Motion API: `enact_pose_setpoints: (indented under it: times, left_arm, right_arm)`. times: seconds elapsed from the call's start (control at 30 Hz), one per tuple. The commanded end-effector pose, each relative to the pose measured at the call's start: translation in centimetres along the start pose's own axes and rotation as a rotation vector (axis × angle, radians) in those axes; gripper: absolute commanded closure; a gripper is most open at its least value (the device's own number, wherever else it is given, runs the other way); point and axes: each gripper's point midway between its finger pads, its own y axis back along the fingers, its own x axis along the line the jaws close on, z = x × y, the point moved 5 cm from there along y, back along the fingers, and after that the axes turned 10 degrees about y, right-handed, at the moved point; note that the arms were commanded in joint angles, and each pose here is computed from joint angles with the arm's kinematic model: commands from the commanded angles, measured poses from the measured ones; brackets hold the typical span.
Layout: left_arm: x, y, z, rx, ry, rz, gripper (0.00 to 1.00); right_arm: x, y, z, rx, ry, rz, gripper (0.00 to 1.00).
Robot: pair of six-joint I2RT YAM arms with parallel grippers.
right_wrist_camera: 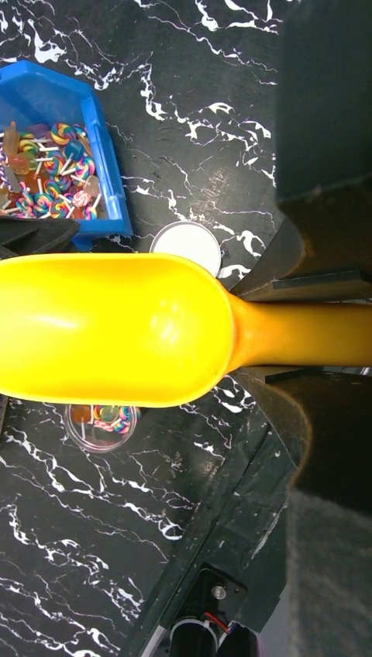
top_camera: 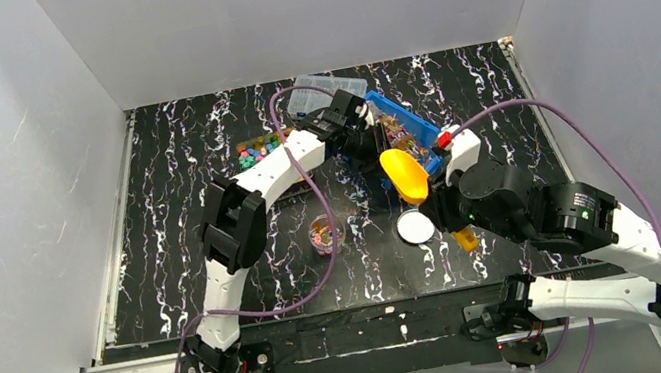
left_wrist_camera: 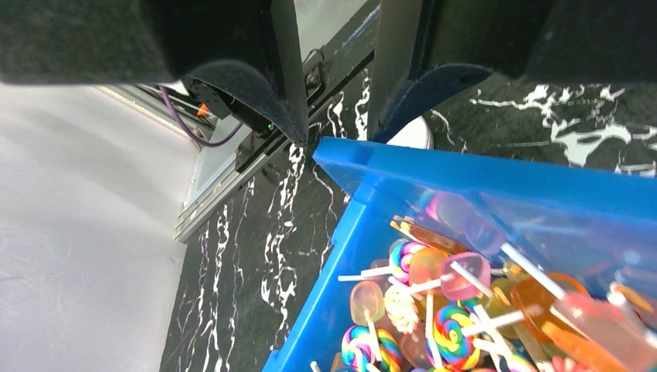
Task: Pack the candies
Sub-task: Adjust the storage box at the center of the board.
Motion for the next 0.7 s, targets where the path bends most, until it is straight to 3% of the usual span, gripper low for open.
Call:
enact_pose_setpoints:
  times: [0.0,0.27,0.67]
  left_arm:
    - [-1.8,0.2,1.6,-0.05,-0.042,-0.064,0.68]
    - [-0.8,3.8,-0.1,-0.076,-0.129,0.027,0.57]
    - [0.7,14.3,-1.9,-0.248,-0.238,0.179,0.45]
  right_arm:
    - [-0.4,0.8,1.8,-0.042,-0.05,-0.038,0.99]
    - [-0.4,0.5,2.5,-0.035,-0.049,-0.074,0.99]
    - [0.1,-0.7,3.4,-0.041,-0.027,-0.083,0.99]
